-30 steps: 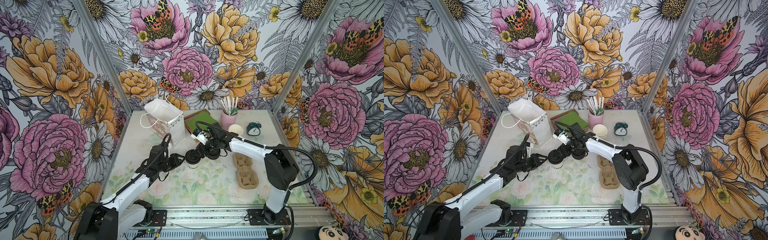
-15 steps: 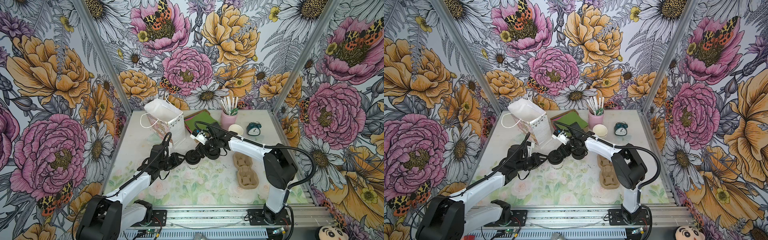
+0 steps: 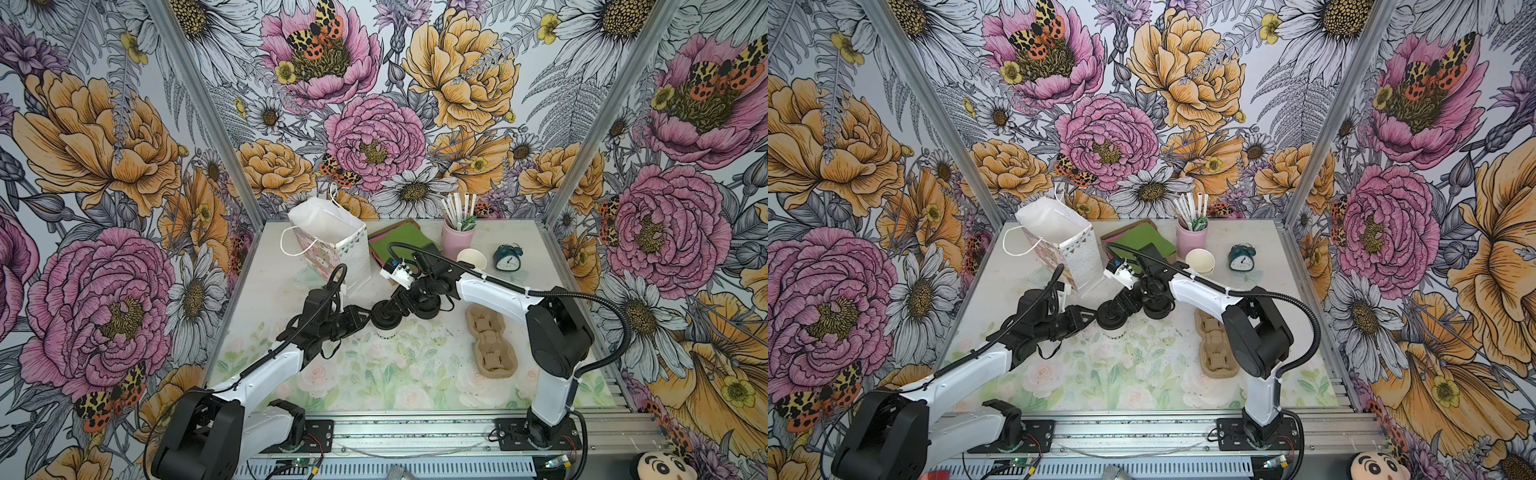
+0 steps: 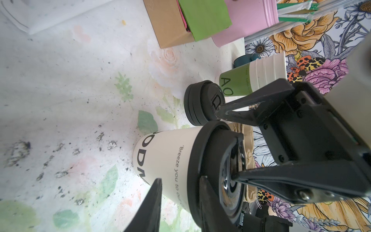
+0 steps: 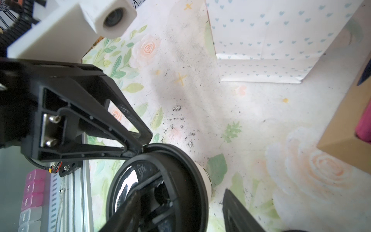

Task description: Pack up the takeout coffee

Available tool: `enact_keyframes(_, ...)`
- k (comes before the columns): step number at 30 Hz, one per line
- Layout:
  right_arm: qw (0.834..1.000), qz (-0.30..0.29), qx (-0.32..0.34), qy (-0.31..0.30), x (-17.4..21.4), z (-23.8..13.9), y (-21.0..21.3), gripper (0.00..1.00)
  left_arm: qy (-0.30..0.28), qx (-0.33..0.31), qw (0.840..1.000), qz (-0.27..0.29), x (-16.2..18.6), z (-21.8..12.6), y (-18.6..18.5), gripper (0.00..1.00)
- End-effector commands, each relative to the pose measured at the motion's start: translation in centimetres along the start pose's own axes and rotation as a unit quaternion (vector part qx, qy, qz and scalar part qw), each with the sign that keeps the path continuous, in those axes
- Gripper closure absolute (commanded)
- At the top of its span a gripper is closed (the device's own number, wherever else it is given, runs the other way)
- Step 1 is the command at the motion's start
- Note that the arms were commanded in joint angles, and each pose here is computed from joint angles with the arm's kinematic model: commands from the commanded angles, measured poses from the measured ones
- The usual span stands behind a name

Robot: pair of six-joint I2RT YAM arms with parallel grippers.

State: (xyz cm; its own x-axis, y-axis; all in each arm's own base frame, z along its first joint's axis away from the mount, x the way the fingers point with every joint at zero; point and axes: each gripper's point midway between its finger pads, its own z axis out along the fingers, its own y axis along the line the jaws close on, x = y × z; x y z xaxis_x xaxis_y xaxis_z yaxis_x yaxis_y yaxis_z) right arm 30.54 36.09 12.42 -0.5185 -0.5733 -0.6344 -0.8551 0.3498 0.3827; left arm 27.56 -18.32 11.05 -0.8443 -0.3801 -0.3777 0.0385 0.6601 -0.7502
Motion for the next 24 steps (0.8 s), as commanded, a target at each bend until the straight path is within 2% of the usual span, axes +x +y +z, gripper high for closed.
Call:
enact_keyframes(1, 0.983, 0.065, 0.035, 0.17, 10.7, 3.0, -2.1, 0.35, 0.059, -0.096, 0.994, -0.01, 4.5, 0.8, 5.3, 0.68)
enact_keyframes(17, 0.981, 0.07, 0.046, 0.176, 11.2, 2.7, -2.6, 0.35, 0.076, -0.132, 0.988, -0.012, 7.2, 0.8, 7.5, 0.68)
enact_keyframes(24, 0.982, 0.068, 0.056, 0.168, 10.4, 2.4, -2.9, 0.33, 0.054, -0.095, 0.994, -0.004, 5.7, 0.1, 4.8, 0.68)
